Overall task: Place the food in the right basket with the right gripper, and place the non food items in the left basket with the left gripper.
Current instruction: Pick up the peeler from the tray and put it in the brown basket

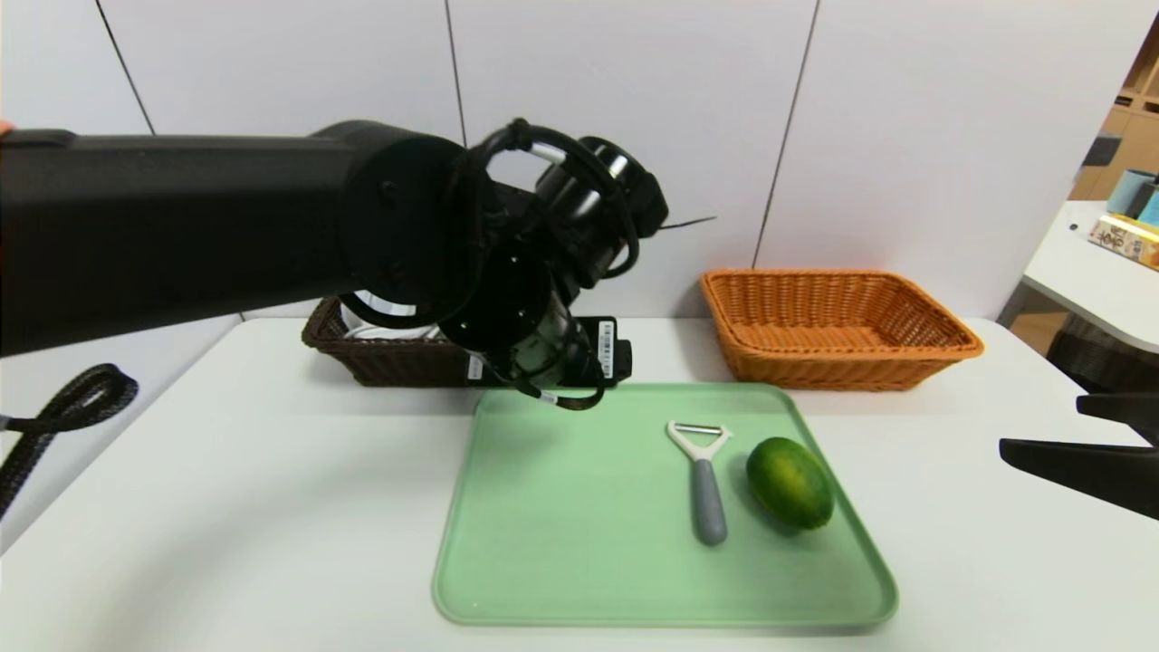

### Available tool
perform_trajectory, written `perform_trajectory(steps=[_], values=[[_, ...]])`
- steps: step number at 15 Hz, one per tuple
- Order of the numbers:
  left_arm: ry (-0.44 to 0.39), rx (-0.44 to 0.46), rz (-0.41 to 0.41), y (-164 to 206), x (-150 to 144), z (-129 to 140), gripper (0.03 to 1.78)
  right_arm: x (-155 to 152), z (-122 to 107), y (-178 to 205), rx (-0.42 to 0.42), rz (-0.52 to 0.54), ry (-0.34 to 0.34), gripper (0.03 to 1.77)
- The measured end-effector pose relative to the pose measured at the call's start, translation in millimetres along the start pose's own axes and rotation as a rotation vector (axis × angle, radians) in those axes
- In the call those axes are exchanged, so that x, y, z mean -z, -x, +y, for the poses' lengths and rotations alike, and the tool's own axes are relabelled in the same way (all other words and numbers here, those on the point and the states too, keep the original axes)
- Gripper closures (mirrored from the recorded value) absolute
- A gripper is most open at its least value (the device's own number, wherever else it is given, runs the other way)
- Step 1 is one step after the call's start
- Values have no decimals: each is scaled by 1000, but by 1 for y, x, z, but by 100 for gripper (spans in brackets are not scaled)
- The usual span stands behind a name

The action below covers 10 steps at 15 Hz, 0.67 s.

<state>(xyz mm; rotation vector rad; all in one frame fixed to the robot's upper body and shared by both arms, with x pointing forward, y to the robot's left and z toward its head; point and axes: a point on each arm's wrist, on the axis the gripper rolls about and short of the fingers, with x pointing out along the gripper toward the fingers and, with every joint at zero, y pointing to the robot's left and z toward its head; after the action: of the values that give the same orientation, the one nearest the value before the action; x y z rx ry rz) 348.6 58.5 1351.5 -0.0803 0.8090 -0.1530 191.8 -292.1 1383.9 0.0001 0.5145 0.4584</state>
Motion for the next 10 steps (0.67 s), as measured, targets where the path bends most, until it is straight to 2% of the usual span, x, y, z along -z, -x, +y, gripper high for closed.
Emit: perform_trajectory(steps=[6, 10], values=[[-62, -30, 69, -26, 45, -44, 13, 1, 0, -1, 2, 6, -1, 10], [-95, -64, 49, -37, 56, -58, 12, 5, -1, -2, 4, 18, -3, 10]])
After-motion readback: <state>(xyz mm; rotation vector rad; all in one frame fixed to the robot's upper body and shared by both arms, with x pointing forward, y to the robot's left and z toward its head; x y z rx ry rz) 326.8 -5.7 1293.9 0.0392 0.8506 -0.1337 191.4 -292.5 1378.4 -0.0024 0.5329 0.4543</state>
